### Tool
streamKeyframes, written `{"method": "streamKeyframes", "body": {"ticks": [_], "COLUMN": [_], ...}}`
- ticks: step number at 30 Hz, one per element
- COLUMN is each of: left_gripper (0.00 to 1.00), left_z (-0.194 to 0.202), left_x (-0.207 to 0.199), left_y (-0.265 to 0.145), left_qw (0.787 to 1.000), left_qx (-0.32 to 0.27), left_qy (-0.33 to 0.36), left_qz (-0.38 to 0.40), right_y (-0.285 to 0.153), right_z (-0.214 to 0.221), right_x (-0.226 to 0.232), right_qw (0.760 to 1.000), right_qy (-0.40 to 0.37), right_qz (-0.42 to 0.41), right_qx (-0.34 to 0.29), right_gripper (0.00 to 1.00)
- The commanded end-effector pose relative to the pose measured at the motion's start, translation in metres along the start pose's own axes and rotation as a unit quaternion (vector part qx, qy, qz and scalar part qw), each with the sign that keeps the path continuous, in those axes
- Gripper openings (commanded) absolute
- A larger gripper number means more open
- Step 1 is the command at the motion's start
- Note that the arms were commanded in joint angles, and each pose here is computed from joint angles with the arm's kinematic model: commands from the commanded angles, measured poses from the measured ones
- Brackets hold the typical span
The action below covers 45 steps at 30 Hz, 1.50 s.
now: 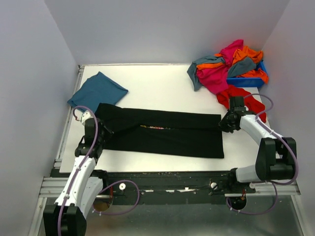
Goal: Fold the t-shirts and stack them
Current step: Fold the other side of the tshirt into a rectangle
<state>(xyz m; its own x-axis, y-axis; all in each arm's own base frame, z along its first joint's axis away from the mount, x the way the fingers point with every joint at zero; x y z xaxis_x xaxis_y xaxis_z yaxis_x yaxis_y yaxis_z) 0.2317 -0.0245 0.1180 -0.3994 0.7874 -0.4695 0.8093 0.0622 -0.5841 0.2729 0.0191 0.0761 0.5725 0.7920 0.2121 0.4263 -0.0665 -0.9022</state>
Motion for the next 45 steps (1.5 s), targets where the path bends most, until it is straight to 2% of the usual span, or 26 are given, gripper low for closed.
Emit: {"method": "streamKeyframes", "body": {"ticks": [1,9,14,17,19,21,23,25,28,34,40,41,42,43,45], "left_gripper": [0.00,0.00,0.00,0.00,0.00,0.00,0.00,0.00,0.00,0.00,0.01,0.10,0.26,0.37,0.53], "left_z": [0.003,0.024,0.035,0.039,0.039,0.037,0.036,0.036,0.037,0.042,0.045,0.044,0.042,0.037,0.030], "left_x": [0.004,0.006,0.009,0.013,0.014,0.014,0.019,0.024,0.028,0.041,0.048,0.046,0.044,0.039,0.027], "left_y": [-0.004,-0.010,-0.012,-0.010,-0.011,-0.012,-0.014,-0.015,-0.016,-0.016,-0.015,-0.015,-0.016,-0.018,-0.022], "left_qw": [1.000,0.998,0.997,0.997,0.997,0.996,0.996,0.995,0.993,0.989,0.986,0.987,0.988,0.990,0.992], "left_qx": [-0.014,0.021,0.031,0.036,0.036,0.032,0.022,0.012,0.005,0.001,0.006,0.006,0.008,0.003,0.000], "left_qy": [-0.020,-0.046,-0.065,-0.069,-0.071,-0.078,-0.089,-0.100,-0.115,-0.136,-0.143,-0.138,-0.132,-0.125,-0.124], "left_qz": [0.002,0.025,0.035,0.024,0.018,0.016,0.003,-0.011,-0.023,-0.060,-0.088,-0.084,-0.078,-0.067,-0.036], "right_y": [-0.003,-0.028,-0.019,-0.012,-0.009,-0.006,-0.004,0.000,0.014,0.028,0.018,0.014,0.008,0.002,-0.011], "right_z": [-0.010,-0.032,-0.027,-0.021,-0.017,-0.013,-0.010,-0.008,-0.002,0.012,-0.005,-0.009,-0.017,-0.023,-0.033], "right_x": [0.001,0.018,0.019,0.011,0.009,0.012,0.019,0.023,0.013,-0.008,0.000,0.002,0.005,0.009,0.018], "right_qw": [0.999,0.996,0.998,0.999,0.999,0.999,0.998,0.998,1.000,0.994,0.995,0.995,0.996,0.997,0.997], "right_qy": [0.009,-0.013,-0.014,-0.006,-0.007,-0.007,-0.009,-0.006,0.017,0.064,0.068,0.064,0.061,0.052,0.041], "right_qz": [-0.001,-0.036,-0.020,0.006,0.001,-0.021,-0.046,-0.051,0.000,0.086,0.078,0.075,0.066,0.052,0.010], "right_qx": [-0.034,-0.076,-0.057,-0.048,-0.048,-0.048,-0.037,-0.023,0.000,0.031,0.002,-0.005,-0.020,-0.036,-0.070], "right_gripper": [0.24,0.29,0.30,0.39,0.38,0.36,0.25,0.19,0.01,0.01,0.01,0.01,0.01,0.01,0.02]}}
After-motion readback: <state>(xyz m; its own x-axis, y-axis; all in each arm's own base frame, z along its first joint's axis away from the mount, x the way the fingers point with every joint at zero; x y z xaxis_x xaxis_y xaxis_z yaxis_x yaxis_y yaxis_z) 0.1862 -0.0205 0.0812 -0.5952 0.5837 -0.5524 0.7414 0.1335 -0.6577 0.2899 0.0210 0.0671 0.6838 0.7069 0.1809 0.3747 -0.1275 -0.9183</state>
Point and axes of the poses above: each gripper's point midway between its finger pads, its own y axis out along the fingers, its own x axis along the line the jaws close on, z = x × y, the point moved 4 cm from there along -y, back along the fingers
